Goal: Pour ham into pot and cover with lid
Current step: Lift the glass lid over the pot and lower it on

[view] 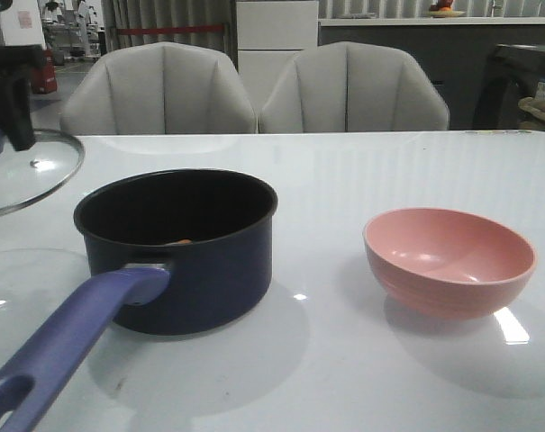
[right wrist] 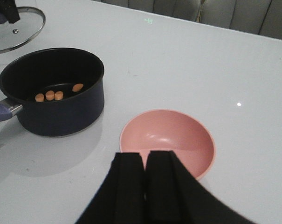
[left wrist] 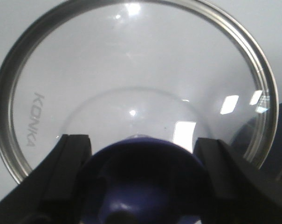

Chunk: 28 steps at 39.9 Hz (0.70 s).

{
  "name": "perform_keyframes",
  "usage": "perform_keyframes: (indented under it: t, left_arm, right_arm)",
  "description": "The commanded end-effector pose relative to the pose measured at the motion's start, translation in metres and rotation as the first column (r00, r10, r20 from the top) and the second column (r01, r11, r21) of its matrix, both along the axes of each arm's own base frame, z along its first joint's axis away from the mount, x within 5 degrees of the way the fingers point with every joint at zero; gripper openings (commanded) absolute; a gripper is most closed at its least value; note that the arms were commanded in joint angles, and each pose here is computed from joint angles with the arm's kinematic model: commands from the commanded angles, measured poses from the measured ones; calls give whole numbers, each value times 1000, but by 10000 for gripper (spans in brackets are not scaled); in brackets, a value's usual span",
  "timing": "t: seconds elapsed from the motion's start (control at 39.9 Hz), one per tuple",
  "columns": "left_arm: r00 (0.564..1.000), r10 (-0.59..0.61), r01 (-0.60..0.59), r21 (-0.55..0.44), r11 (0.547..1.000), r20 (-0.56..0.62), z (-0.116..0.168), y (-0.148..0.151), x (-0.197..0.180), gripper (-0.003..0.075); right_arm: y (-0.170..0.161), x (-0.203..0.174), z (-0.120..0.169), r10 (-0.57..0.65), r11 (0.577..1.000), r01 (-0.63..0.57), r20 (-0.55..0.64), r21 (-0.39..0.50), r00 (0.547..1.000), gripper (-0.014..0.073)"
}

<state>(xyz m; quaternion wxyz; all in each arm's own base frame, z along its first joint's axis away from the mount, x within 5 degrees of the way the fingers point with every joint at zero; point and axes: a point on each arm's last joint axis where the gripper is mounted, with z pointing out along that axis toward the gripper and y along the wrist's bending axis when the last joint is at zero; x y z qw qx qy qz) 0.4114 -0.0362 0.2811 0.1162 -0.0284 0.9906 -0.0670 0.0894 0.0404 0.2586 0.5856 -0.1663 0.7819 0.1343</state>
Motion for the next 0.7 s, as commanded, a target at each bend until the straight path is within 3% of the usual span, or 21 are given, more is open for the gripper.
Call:
perform_keyframes:
  t: [0.0, 0.2, 0.43, 0.58, 0.68]
  left_arm:
    - [989, -88, 94, -46, 995, 115, 55, -26, -13, 217]
    - [943, -280, 288, -22, 957, 179, 71, -86, -25, 217]
    - [899, -399, 408, -12, 913, 181, 72, -134, -44, 217]
    - [867, -470, 467, 56, 882, 167, 67, -155, -55, 217]
    - [863, -485, 484, 40, 874, 142, 60, -162, -60, 217]
  right_arm:
    - [-1, 3, 15, -24, 999, 22, 83, 28, 996, 137]
    - [-1, 3, 15, -24, 999, 22, 83, 28, 996, 137]
    - [-1, 3, 15, -24, 999, 22, 83, 28, 996, 137]
    - [-1, 3, 15, -24, 999, 22, 83, 28, 996, 137]
    - [-1, 3, 15, -24, 999, 22, 83, 28, 996, 137]
